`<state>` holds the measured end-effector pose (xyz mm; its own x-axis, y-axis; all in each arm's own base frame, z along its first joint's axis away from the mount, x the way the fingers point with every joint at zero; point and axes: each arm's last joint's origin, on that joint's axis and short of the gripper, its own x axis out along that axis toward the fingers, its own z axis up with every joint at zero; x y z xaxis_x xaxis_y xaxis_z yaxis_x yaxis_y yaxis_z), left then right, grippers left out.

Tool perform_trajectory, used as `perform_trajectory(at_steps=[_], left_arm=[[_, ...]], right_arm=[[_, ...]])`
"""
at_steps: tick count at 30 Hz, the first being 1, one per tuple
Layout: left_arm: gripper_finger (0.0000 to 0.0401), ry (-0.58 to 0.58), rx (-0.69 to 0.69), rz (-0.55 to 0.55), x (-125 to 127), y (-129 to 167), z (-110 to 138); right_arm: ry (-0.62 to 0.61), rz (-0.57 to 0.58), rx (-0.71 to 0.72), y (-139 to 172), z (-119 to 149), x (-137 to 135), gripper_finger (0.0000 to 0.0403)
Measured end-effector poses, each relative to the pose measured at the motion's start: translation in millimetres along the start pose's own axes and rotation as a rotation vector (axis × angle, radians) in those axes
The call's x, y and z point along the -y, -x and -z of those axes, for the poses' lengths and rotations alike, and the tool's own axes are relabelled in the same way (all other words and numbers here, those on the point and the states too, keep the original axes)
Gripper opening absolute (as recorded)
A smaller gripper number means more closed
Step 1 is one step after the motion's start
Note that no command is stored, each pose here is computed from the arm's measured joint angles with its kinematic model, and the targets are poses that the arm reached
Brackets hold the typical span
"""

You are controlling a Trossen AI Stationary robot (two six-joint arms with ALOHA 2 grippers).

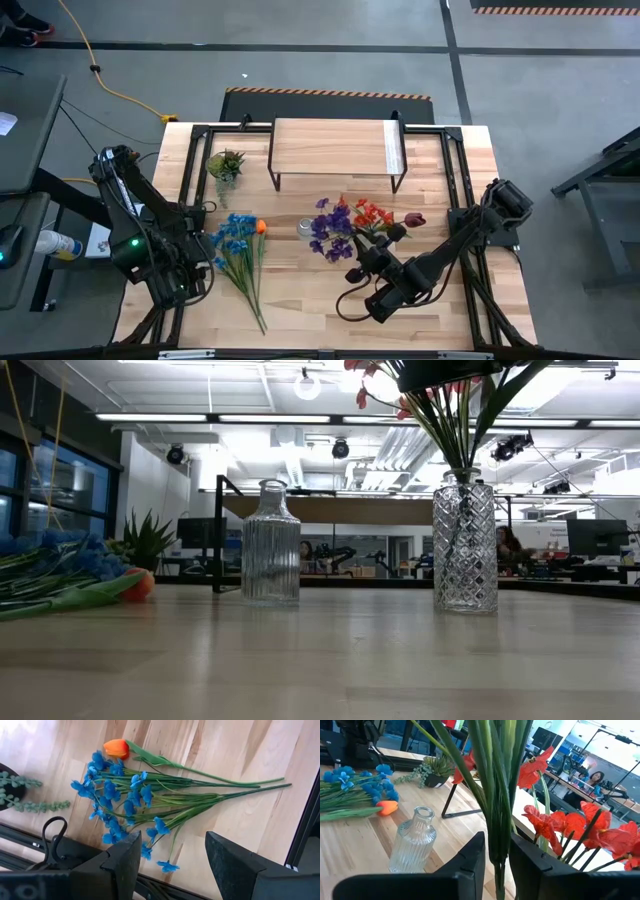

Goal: Pick and place flowers into a vace then onto a shelf
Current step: Put the purple flowers into the right transparent flower vase

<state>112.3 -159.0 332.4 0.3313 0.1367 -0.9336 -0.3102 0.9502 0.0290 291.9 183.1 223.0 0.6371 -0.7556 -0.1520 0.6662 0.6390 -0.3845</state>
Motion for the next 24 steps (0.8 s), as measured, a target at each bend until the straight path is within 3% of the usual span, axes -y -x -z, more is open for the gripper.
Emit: perform_trajectory(at_steps=[24], left_arm=[[0.0253, 0.002, 0.017, -0.002, 0.1, 0.0, -0.6]], right_arm=[[-0.036, -0.025, 0.000, 6.4, -9.6, 9.0, 0.0062]])
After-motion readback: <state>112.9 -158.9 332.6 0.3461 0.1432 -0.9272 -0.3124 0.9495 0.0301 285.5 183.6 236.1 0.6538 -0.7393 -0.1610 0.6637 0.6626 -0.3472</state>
